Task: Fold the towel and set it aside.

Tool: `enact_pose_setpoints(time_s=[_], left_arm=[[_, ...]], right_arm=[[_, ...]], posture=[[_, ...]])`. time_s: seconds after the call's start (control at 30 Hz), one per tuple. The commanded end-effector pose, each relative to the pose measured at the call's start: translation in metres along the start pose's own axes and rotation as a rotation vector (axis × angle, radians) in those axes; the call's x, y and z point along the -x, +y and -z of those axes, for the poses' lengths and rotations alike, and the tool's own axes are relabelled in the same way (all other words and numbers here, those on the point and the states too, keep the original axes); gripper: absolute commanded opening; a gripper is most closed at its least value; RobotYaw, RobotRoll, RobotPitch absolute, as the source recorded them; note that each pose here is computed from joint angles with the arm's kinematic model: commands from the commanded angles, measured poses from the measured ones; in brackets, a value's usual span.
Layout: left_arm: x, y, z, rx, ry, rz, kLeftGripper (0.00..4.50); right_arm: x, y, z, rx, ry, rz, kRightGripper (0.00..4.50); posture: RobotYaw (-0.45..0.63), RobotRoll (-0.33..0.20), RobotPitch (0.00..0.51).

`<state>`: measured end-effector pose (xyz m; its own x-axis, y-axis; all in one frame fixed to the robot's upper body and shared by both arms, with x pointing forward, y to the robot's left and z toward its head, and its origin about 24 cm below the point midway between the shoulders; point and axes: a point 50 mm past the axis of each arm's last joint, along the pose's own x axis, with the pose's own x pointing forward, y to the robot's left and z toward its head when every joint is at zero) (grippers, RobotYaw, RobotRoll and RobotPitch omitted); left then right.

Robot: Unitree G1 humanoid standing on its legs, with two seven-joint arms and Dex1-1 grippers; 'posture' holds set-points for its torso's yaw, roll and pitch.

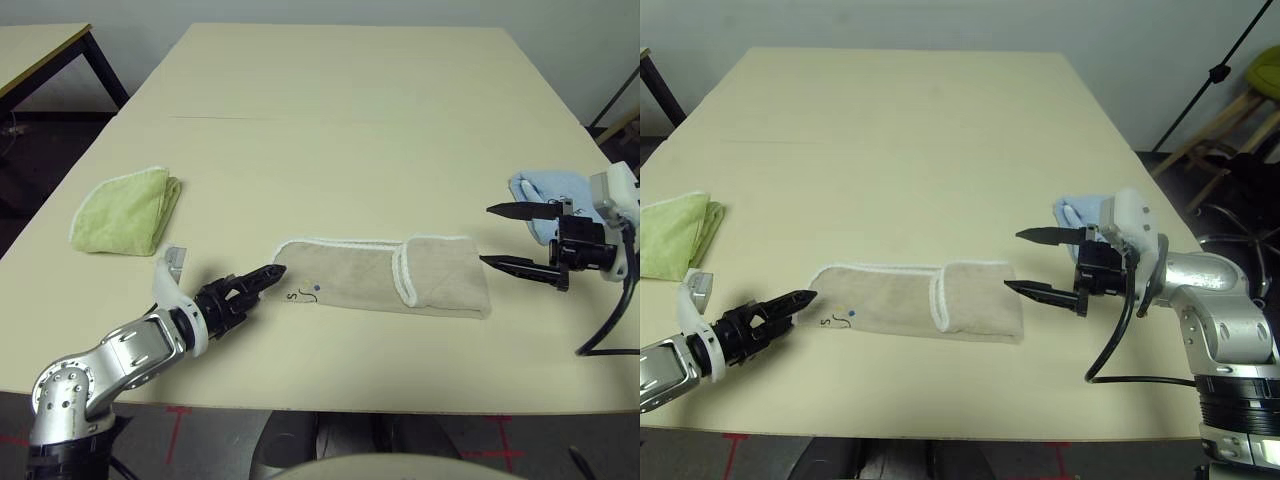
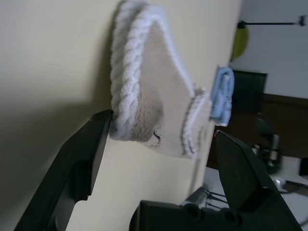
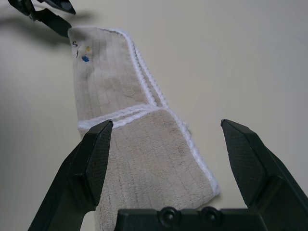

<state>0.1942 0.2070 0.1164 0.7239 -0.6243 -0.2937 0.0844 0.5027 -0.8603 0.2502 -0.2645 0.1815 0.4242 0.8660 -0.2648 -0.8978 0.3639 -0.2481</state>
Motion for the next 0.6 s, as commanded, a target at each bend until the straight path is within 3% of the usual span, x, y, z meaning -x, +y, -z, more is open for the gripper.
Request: enact_pose_setpoints(time_s=[0.03, 0.27, 0.6], left_arm=[[0.000, -0.009, -0.007, -0.007, -0.059, 0.093, 4.48], [-0.006, -0.017, -0.014, 0.006, -0.129, 0.108, 4.48], [0.012, -0.005, 0.012, -0.054, 0.061, 0.043, 4.48]], right_arm=[[-0.001, 0.001, -0.002, 0.003, 0.006, -0.018, 4.50], [-0.004, 0.002, -0.003, 0.001, -0.001, -0.033, 4.50], [-0.003, -0.001, -0.005, 0.006, 0.004, -0.031, 4.50]], posture=[[0.07, 0.000, 0.123], [0.08, 0.000, 0.116], [0.09, 0.000, 0.106]])
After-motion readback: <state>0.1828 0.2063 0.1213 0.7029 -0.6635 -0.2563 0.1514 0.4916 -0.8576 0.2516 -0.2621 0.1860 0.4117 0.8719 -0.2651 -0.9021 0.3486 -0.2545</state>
